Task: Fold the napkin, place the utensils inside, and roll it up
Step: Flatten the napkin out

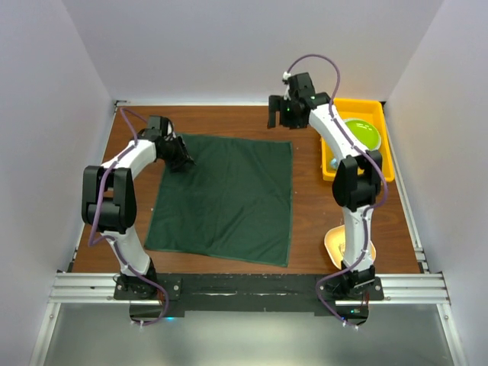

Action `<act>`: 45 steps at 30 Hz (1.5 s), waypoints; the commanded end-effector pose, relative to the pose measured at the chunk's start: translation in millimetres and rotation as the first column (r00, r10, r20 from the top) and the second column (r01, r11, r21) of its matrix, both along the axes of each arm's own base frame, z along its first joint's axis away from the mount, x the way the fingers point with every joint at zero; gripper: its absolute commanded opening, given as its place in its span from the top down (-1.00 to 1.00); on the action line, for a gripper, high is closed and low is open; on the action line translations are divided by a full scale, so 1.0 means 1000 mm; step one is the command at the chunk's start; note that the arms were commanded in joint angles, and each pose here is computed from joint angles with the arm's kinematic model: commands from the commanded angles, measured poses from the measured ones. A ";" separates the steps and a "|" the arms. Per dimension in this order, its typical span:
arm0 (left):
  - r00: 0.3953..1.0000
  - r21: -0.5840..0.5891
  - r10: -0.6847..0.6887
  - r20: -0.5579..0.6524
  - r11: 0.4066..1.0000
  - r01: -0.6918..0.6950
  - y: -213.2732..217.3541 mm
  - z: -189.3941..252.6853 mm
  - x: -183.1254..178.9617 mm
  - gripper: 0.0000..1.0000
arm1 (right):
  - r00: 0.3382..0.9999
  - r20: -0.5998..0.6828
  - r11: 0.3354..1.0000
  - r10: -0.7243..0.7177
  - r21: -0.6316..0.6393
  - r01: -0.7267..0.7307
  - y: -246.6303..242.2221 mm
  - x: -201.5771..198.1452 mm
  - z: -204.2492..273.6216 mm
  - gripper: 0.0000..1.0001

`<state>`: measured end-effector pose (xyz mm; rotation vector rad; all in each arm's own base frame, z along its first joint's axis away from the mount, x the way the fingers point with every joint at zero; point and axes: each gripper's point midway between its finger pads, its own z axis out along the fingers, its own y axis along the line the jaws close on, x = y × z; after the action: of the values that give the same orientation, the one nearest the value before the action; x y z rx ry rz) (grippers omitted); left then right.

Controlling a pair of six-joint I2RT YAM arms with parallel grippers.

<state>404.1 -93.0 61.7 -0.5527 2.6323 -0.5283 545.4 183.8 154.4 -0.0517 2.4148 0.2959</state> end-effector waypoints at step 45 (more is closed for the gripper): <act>0.979 -0.035 0.167 0.113 0.986 -0.164 0.028 -0.038 0.128 0.05 | 0.995 -0.083 0.963 -0.050 -0.267 0.026 -0.041 0.028 -0.144 0.18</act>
<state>522.8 -68.8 31.2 -0.7051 2.4555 -0.5320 567.3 152.2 27.9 -0.0625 2.5047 0.0132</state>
